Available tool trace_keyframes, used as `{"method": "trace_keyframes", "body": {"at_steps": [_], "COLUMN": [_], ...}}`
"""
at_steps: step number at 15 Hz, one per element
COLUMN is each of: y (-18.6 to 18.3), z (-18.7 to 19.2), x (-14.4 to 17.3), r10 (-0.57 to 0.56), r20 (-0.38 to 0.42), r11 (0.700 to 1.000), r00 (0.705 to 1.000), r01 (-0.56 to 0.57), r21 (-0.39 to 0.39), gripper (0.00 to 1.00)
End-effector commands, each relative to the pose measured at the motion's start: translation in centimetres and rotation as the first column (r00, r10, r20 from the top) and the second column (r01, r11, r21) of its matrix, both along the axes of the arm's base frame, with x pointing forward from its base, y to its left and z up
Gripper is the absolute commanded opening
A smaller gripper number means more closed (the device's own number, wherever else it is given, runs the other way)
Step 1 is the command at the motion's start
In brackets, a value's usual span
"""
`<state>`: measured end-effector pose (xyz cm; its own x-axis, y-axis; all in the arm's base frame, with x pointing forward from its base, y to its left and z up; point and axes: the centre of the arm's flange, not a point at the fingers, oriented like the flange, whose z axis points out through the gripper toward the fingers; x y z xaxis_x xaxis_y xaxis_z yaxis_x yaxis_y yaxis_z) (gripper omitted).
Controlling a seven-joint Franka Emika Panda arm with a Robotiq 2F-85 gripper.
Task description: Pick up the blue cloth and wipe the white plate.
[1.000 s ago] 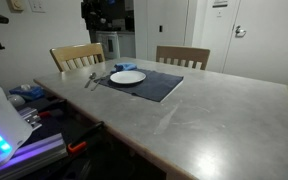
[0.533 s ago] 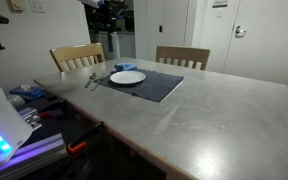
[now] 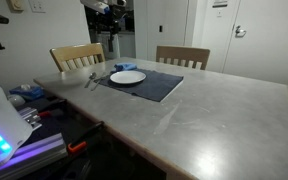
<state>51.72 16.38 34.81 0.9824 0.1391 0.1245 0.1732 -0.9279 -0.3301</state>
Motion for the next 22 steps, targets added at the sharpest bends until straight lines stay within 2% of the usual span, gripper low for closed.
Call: {"method": "trace_keyframes", "body": {"at_steps": [1, 5, 8, 10, 14, 17, 22], "y": [0.2, 2.6, 4.5, 5.7, 6.8, 7.4, 8.1], "z": [0.4, -2.2, -5.3, -8.0, -12.7, -14.7, -18.3], "x": [-0.8, 1.4, 3.0, 4.6, 8.8, 10.6, 11.4], "r10": [0.011, 0.050, 0.092, 0.120, 0.122, 0.109, 0.058], "r20": [0.031, 0.069, 0.061, 0.061, 0.074, 0.056, 0.029], "r11": [1.000, 0.993, 0.987, 0.982, 0.964, 0.964, 0.965], "r00": [0.999, 0.996, 0.994, 0.991, 0.990, 0.992, 0.998], "r01": [-0.010, -0.042, -0.083, -0.109, -0.101, -0.092, -0.049], "r21": [-0.014, -0.109, -0.136, -0.155, -0.246, -0.250, -0.258], "gripper": [1.00, 1.00, 1.00, 1.00, 1.00, 1.00, 1.00]}}
